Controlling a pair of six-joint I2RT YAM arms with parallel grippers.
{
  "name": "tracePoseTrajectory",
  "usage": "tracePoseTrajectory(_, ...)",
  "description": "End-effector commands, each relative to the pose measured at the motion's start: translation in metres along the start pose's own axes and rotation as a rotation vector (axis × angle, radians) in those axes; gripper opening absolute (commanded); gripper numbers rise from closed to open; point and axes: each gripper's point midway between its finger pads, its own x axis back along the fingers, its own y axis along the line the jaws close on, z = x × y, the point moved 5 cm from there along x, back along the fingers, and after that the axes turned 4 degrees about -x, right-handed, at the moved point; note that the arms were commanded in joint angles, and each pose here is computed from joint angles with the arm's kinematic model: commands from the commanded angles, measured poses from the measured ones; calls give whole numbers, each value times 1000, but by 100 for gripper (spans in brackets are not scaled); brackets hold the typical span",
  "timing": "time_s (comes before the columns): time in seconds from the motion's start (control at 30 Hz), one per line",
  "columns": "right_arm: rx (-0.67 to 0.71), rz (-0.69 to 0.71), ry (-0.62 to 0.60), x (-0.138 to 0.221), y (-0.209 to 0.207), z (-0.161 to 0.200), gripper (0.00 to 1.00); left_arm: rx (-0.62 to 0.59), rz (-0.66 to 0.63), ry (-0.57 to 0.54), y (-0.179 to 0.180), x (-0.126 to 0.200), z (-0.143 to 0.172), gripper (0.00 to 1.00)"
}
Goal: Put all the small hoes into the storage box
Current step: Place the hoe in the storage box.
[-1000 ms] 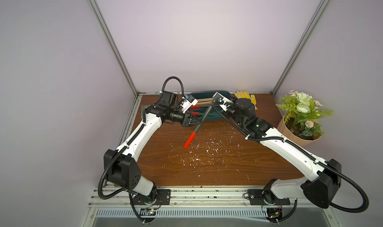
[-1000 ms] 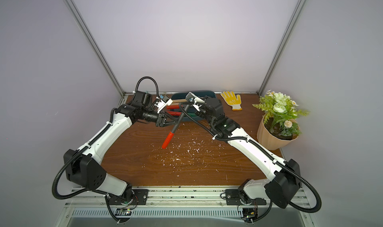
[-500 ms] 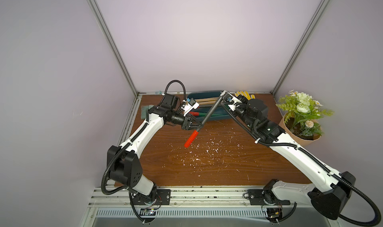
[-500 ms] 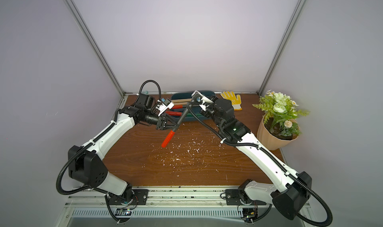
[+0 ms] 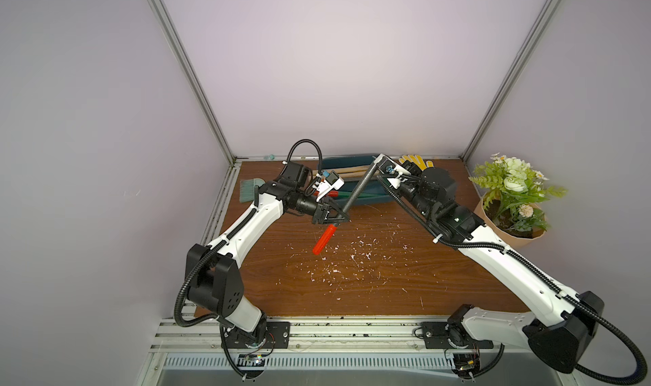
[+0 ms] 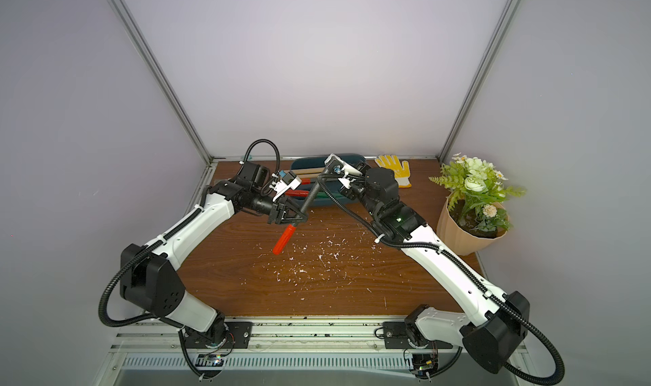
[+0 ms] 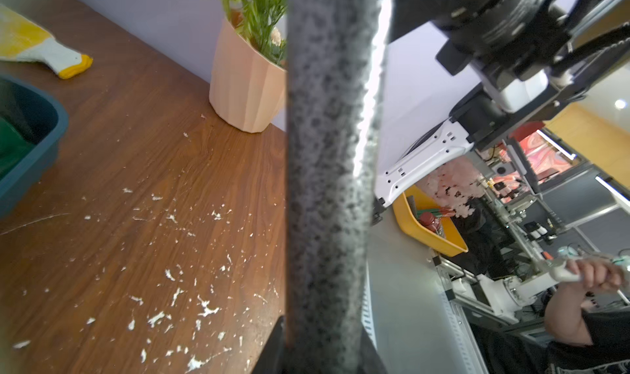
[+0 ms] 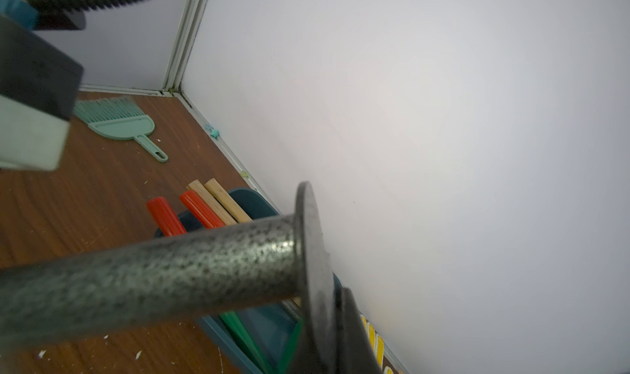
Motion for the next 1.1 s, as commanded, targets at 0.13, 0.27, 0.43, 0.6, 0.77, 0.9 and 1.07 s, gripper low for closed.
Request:
tracePoseTrajectory(0.13,-77,76,-229,31,-25,-52,0,8,-113,35,6,4,-9,0)
tracePoseTrajectory(0.27,-86,121,-138,31,-27,-34,26,9,-352,86,24,16,-17,0)
tracePoseTrajectory(0.43,-143,107,-98,35,-24,-19,38,-20,-757,118,51,48,-46,0)
tracePoseTrajectory(0.6,-193,141,-60,38,-32,-9,38,-122,-1091,233,68,59,-57,0)
tracePoseTrajectory(0.77,-240,183,-3,39,-47,2,38,-221,-1323,430,101,57,-55,0)
tracePoseTrajectory(0.9,-261,199,10,45,-52,13,38,-344,-1478,609,114,47,-58,0)
tracePoseTrajectory(1.07,-292,210,18,50,-56,30,37,-426,-1554,673,132,43,-71,0)
